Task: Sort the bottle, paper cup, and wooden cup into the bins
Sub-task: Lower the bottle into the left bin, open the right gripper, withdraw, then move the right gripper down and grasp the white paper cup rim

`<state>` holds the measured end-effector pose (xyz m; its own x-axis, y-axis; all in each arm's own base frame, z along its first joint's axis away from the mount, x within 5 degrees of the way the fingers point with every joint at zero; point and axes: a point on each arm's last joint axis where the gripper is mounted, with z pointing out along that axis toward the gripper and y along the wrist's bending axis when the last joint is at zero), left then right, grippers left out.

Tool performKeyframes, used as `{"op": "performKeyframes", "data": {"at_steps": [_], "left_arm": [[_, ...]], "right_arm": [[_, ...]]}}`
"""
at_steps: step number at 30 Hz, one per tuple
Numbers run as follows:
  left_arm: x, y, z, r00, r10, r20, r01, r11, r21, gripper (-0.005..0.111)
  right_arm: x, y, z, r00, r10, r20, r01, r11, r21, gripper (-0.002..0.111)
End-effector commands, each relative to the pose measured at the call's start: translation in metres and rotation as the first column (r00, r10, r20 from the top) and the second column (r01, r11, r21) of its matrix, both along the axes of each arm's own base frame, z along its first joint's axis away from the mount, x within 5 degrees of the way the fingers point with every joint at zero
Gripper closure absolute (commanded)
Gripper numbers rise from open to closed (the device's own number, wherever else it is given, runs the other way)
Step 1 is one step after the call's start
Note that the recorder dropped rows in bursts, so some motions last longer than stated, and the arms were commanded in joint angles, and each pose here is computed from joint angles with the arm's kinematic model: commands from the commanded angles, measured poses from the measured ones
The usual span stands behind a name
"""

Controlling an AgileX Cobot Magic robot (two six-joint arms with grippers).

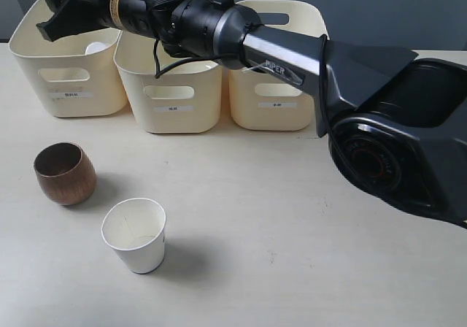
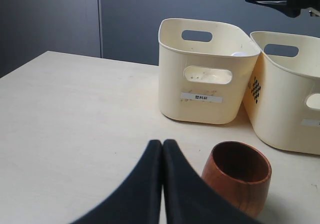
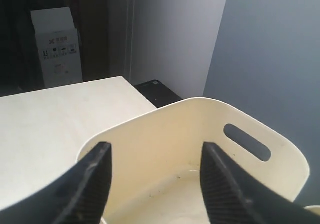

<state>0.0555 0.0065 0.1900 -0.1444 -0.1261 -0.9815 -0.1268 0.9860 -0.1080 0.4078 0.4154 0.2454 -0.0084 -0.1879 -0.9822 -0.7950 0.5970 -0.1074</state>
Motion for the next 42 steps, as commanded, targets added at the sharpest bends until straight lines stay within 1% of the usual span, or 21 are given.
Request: {"op": "performKeyframes", "data": {"at_steps": [1,3,4,6,10,14,15,19,22,24,25,26,29,33,35,36,38,39,40,41,42], "left_arm": [[0.0,0.0,0.002,1.0,-0.003,0.015,0.003,1.0,0.0,0.107],[0.0,0.0,0.002,1.0,-0.003,0.015,0.003,1.0,0.0,0.107],[0.0,0.0,0.002,1.0,-0.003,0.015,0.003,1.0,0.0,0.107],[0.0,0.0,0.002,1.0,-0.003,0.015,0.003,1.0,0.0,0.107],[0.0,0.0,0.002,1.0,-0.003,0.015,0.003,1.0,0.0,0.107],[0.0,0.0,0.002,1.0,-0.003,0.015,0.003,1.0,0.0,0.107],[0.0,0.0,0.002,1.0,-0.003,0.015,0.003,1.0,0.0,0.107],[0.0,0.0,0.002,1.0,-0.003,0.015,0.003,1.0,0.0,0.107],[0.0,0.0,0.002,1.0,-0.003,0.015,0.003,1.0,0.0,0.107],[0.0,0.0,0.002,1.0,-0.003,0.015,0.003,1.0,0.0,0.107],[0.0,0.0,0.002,1.0,-0.003,0.015,0.003,1.0,0.0,0.107],[0.0,0.0,0.002,1.0,-0.003,0.015,0.003,1.0,0.0,0.107],[0.0,0.0,0.002,1.0,-0.003,0.015,0.003,1.0,0.0,0.107],[0.0,0.0,0.002,1.0,-0.003,0.015,0.003,1.0,0.0,0.107],[0.0,0.0,0.002,1.0,-0.003,0.015,0.003,1.0,0.0,0.107],[0.0,0.0,0.002,1.0,-0.003,0.015,0.003,1.0,0.0,0.107],[0.0,0.0,0.002,1.0,-0.003,0.015,0.003,1.0,0.0,0.107],[0.0,0.0,0.002,1.0,-0.003,0.015,0.003,1.0,0.0,0.107],[0.0,0.0,0.002,1.0,-0.003,0.015,0.003,1.0,0.0,0.107],[0.0,0.0,0.002,1.0,-0.003,0.015,0.003,1.0,0.0,0.107],[0.0,0.0,0.002,1.0,-0.003,0.015,0.003,1.0,0.0,0.107]], "right_arm": [[-0.005,-0.003,0.02,0.998,0.05,0.04,-0.05,0.999,0.0,0.056],[-0.01,-0.003,0.03,0.996,0.083,0.012,-0.084,0.996,0.029,0.056],[-0.014,-0.002,0.037,0.993,0.113,-0.015,-0.112,0.992,0.06,0.056],[-0.021,-0.005,0.051,0.981,0.193,-0.023,-0.19,0.978,0.082,0.056],[-0.041,-0.013,0.083,0.929,0.369,-0.039,-0.361,0.924,0.126,0.056],[-0.061,-0.025,0.108,0.834,0.55,-0.054,-0.538,0.831,0.143,0.06],[-0.067,-0.03,0.113,0.794,0.604,-0.071,-0.591,0.793,0.148,0.061],[-0.07,-0.049,0.118,0.695,0.702,-0.155,-0.679,0.712,0.179,0.067],[-0.07,-0.065,0.116,0.606,0.77,-0.2,-0.749,0.637,0.181,0.082],[-0.064,-0.071,0.116,0.619,0.756,-0.213,-0.732,0.654,0.191,0.092],[-0.063,-0.074,0.116,0.619,0.748,-0.238,-0.721,0.662,0.205,0.096],[-0.066,-0.077,0.115,0.62,0.748,-0.237,-0.723,0.662,0.198,0.102],[-0.078,-0.085,0.118,0.622,0.756,-0.203,-0.741,0.653,0.156,0.106],[-0.114,-0.11,0.13,0.62,0.774,-0.125,-0.772,0.631,0.075,0.106],[-0.136,-0.133,0.134,0.729,0.684,-0.028,-0.685,0.728,-0.022,0.106],[-0.145,-0.143,0.136,0.771,0.636,0.019,-0.634,0.771,-0.064,0.106],[-0.167,-0.162,0.122,0.831,0.552,0.066,-0.538,0.829,-0.154,0.106],[-0.178,-0.17,0.112,0.851,0.52,0.07,-0.5,0.845,-0.19,0.105],[-0.185,-0.173,0.103,0.857,0.51,0.072,-0.486,0.846,-0.219,0.104],[-0.191,-0.174,0.09,0.86,0.507,0.057,-0.479,0.842,-0.249,0.098],[-0.194,-0.171,0.084,0.861,0.506,0.054,-0.476,0.839,-0.265,0.094]]}}
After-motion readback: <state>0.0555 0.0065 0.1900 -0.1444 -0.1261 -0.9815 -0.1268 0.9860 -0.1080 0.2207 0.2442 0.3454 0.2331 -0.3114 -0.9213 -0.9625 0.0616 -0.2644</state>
